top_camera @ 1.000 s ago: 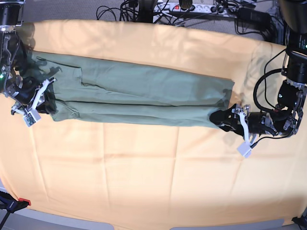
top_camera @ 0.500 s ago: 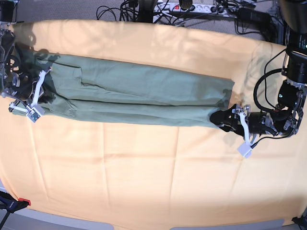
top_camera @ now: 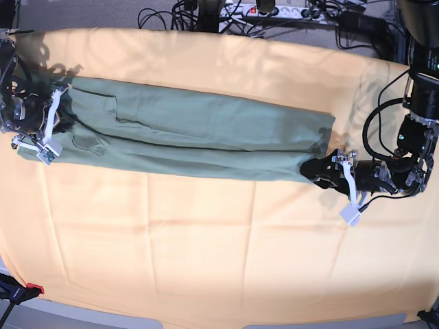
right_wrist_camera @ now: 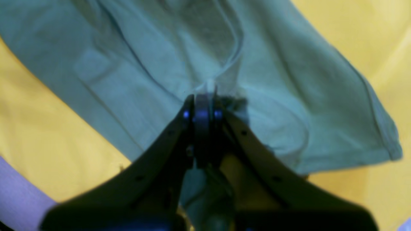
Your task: Fold the T-shirt properly
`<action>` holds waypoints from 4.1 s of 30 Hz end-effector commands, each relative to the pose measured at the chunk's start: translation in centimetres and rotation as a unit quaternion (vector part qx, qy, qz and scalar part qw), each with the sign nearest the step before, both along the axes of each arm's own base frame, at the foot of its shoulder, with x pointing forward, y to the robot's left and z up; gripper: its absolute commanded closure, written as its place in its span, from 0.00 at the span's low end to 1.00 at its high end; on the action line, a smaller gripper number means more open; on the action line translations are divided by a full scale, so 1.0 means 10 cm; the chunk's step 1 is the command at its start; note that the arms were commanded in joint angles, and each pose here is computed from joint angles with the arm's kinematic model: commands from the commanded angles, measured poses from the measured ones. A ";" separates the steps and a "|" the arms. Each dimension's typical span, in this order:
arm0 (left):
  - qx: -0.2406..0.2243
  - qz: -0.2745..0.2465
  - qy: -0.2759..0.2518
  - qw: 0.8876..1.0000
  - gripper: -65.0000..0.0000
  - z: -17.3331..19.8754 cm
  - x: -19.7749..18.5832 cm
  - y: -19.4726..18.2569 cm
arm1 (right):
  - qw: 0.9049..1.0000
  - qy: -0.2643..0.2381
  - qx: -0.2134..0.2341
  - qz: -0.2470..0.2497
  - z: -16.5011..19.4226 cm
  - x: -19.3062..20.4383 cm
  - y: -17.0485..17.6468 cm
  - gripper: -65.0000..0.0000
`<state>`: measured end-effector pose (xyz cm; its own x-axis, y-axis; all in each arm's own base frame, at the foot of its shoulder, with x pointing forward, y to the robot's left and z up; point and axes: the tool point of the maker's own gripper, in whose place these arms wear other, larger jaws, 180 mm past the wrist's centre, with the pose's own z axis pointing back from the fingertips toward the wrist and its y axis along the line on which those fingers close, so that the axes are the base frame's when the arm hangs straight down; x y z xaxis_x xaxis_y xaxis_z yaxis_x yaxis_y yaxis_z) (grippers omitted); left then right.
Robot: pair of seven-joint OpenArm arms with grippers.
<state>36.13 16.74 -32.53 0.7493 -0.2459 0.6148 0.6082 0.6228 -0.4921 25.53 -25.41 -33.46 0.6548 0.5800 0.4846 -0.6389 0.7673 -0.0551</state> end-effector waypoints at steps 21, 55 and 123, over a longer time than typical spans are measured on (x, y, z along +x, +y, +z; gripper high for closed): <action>-0.076 0.143 -0.153 0.975 0.42 1.15 0.60 0.74 | 0.990 -0.130 -0.017 -0.058 0.75 0.43 -0.27 1.00; -0.031 0.186 -0.158 0.969 0.42 1.31 0.41 1.37 | 0.985 -0.112 0.018 -0.133 0.12 0.25 -0.16 1.00; -0.102 0.121 0.051 0.986 0.42 0.09 -0.12 0.29 | 0.966 -0.081 0.012 -0.245 -0.38 0.13 -0.39 1.00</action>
<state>33.97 18.96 -33.25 0.8544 0.0575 0.5165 0.3740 0.6220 -0.6879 26.40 -28.58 -37.91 0.7693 0.1895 0.6102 -0.1812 0.9805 -0.0760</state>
